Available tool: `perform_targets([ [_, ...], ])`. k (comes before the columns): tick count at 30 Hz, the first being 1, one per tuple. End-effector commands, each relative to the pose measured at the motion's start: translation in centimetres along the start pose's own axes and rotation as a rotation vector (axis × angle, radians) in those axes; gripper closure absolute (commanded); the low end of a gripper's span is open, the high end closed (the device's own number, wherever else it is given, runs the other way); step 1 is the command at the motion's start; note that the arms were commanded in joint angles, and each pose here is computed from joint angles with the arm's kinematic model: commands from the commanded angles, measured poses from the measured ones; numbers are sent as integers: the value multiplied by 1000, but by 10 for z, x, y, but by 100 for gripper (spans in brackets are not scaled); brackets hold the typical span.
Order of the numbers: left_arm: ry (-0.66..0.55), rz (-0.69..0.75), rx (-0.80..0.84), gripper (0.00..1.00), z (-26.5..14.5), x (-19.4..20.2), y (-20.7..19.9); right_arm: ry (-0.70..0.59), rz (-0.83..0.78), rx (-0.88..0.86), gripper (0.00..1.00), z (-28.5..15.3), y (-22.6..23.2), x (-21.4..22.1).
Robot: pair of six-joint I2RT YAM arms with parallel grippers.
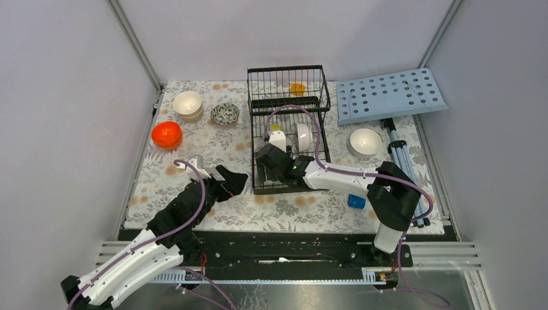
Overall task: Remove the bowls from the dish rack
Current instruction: Pick up the bowl from the dish rack.
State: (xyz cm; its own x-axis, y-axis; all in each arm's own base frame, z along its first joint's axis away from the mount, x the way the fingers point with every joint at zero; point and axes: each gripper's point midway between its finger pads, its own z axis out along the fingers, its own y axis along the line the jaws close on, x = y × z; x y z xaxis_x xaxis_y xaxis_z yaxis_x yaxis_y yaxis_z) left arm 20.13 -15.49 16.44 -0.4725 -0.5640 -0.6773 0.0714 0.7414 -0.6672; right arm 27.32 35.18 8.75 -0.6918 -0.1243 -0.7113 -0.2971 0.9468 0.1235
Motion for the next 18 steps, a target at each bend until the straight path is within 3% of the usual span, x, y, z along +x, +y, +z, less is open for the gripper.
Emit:
perform_targets([
  [1,-11,-9,3,1,2,-1,-1,-68,61,-72,100,-19,18,-34],
  [18,-16,-6,0,1,2,-3,-1,-99,-13,-9,100,-34,12,-50],
])
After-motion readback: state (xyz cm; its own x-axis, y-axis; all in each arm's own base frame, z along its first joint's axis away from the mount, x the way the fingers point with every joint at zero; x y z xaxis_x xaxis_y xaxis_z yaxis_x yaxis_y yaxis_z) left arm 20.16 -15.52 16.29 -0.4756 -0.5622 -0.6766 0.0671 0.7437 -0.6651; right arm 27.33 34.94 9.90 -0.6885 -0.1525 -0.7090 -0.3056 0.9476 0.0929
